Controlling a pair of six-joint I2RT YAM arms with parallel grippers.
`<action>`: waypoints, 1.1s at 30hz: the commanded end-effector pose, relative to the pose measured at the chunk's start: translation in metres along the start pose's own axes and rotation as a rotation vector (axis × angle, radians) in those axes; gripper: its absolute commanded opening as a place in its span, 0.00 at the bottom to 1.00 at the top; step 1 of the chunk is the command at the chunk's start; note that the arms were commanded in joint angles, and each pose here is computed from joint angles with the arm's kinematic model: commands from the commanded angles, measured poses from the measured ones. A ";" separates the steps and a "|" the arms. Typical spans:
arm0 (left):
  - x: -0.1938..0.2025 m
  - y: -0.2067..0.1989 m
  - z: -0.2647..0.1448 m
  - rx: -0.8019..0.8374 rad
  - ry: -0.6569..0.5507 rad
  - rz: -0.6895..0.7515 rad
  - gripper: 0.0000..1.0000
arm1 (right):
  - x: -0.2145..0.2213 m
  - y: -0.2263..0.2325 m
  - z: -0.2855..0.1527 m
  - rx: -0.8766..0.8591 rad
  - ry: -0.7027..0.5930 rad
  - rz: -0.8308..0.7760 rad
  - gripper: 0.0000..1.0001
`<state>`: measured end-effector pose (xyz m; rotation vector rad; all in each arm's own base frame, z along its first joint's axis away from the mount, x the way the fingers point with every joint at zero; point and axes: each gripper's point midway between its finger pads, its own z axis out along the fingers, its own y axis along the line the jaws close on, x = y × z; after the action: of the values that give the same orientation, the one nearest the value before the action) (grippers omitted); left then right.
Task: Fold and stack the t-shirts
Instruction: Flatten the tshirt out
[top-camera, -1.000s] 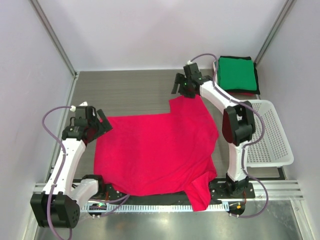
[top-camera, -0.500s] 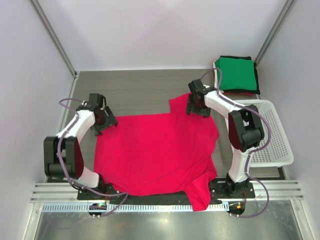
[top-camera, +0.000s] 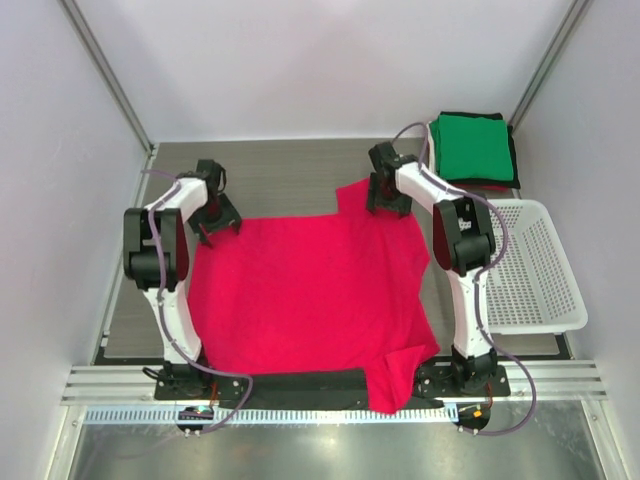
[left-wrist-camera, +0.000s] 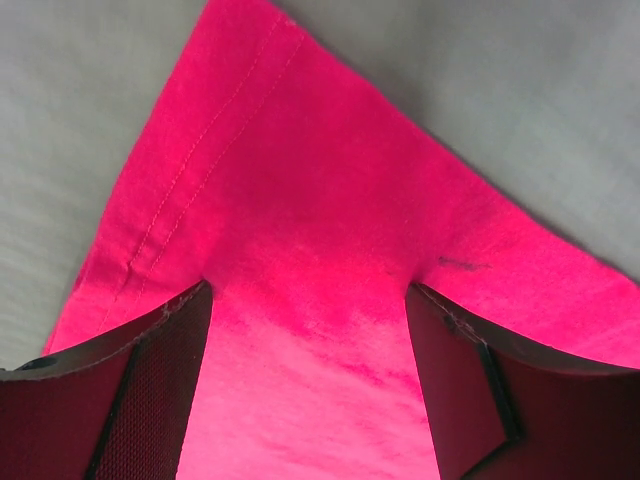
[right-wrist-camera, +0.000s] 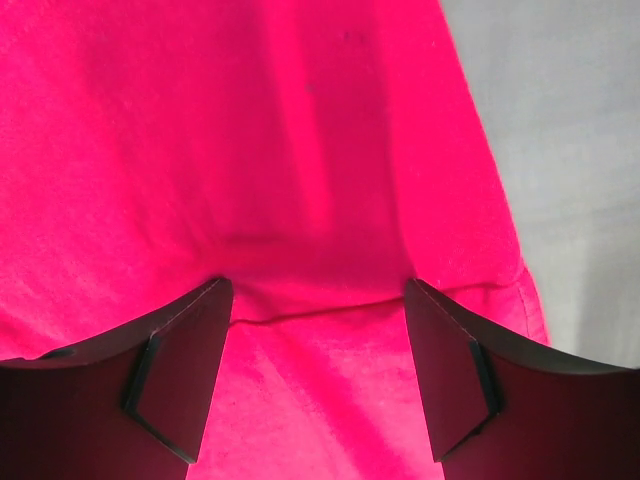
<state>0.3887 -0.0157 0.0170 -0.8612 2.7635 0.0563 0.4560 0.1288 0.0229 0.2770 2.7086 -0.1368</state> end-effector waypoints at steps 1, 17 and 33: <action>-0.029 -0.021 0.025 0.005 -0.029 -0.008 0.78 | -0.032 0.004 0.025 -0.001 -0.023 0.025 0.76; -0.182 -0.107 -0.055 0.228 -0.313 -0.010 0.82 | -0.207 0.073 -0.019 -0.482 -0.418 0.163 0.78; -0.018 0.017 -0.137 0.186 -0.254 0.014 0.83 | 0.022 -0.004 -0.145 -0.229 -0.202 0.072 0.66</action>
<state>0.3961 0.0009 0.1984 -0.7210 2.3674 -0.0570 0.4545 0.1506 0.2088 0.2913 2.2798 0.3369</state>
